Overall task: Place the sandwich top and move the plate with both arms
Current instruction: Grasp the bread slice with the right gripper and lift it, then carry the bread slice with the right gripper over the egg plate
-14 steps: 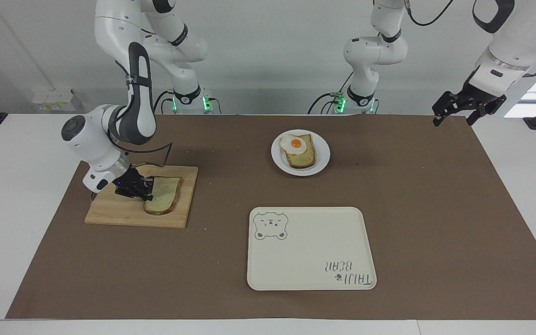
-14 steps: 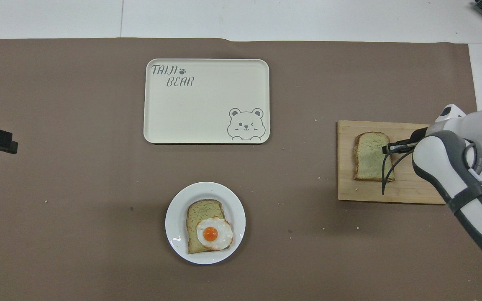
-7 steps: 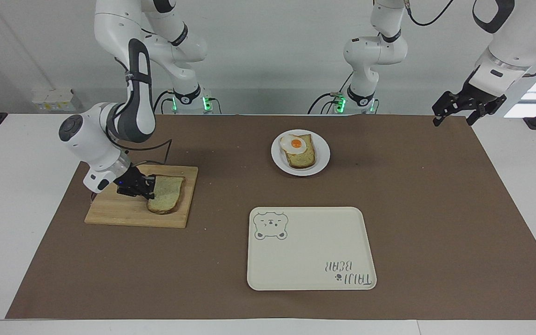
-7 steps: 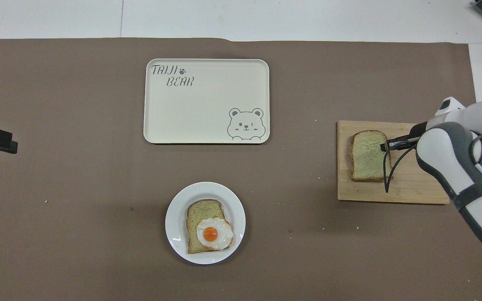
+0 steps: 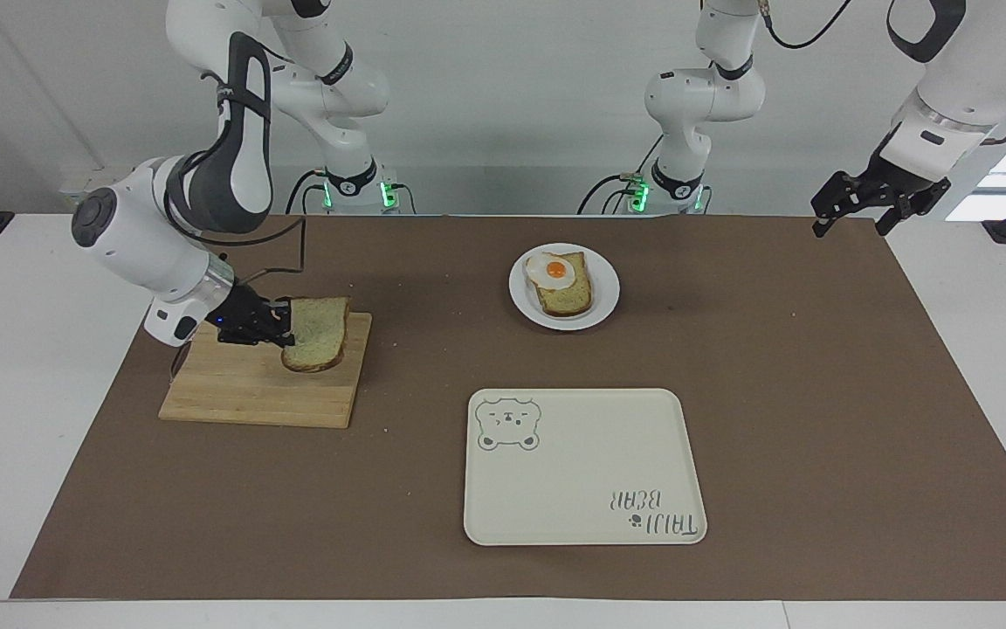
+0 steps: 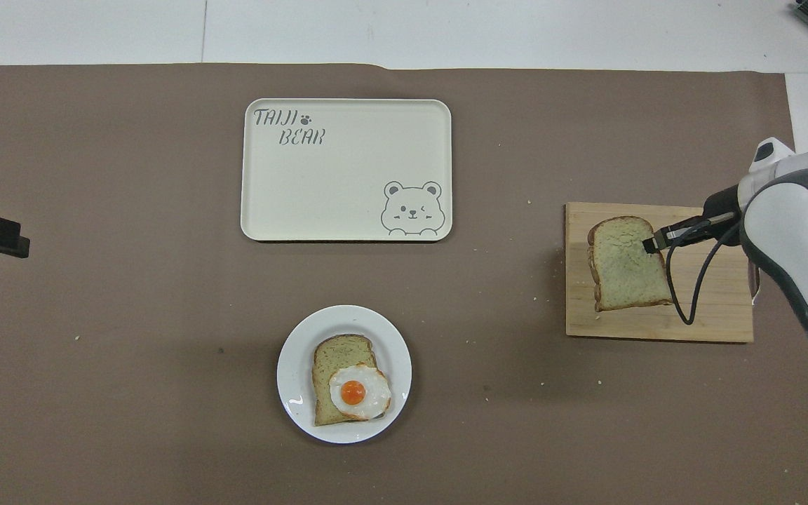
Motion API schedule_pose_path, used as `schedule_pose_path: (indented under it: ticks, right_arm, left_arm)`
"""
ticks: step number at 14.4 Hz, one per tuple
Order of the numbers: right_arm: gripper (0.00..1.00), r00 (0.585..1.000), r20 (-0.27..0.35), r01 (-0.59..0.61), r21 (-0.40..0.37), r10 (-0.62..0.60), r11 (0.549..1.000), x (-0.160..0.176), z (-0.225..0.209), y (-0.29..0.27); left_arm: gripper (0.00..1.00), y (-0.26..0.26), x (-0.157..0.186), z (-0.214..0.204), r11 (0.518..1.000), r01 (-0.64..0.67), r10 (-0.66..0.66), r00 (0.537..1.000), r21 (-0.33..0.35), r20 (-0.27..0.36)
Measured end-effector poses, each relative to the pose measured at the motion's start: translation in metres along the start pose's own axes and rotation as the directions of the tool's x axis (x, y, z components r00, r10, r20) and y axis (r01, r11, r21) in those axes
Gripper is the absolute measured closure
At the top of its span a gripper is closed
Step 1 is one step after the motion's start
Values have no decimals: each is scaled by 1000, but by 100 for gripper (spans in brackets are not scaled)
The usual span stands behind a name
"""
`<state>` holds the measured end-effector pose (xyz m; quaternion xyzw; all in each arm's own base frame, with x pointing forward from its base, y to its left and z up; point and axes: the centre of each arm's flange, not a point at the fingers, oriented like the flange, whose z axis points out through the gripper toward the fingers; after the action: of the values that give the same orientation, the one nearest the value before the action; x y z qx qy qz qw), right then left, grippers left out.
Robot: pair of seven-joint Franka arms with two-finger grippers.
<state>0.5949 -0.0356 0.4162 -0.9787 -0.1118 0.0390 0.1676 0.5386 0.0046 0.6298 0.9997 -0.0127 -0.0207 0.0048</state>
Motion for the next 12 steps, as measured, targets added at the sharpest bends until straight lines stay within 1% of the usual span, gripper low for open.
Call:
schedule_pose_path:
  ticks: [2, 4, 7, 9, 12]
  right_arm:
    - [92, 1000, -2, -16, 21, 16, 1000, 6, 0, -30]
    - [92, 1000, 14, -5, 26, 5, 1000, 15, 12, -69]
    - [92, 999, 38, -36, 10, 35, 999, 27, 38, -147]
    - [92, 996, 37, -78, -4, 78, 997, 30, 54, -201]
    - [92, 995, 49, -88, -14, 89, 996, 26, 72, -251]
  left_arm:
    - [0, 0, 0, 0, 1000, 0, 0, 1000, 0, 0]
    - [0, 0, 0, 0, 1000, 0, 0, 1000, 0, 0]
    - [0, 0, 0, 0, 1000, 0, 0, 1000, 0, 0]
    - [0, 0, 0, 0, 1000, 0, 0, 1000, 0, 0]
    - [0, 0, 0, 0, 1000, 0, 0, 1000, 0, 0]
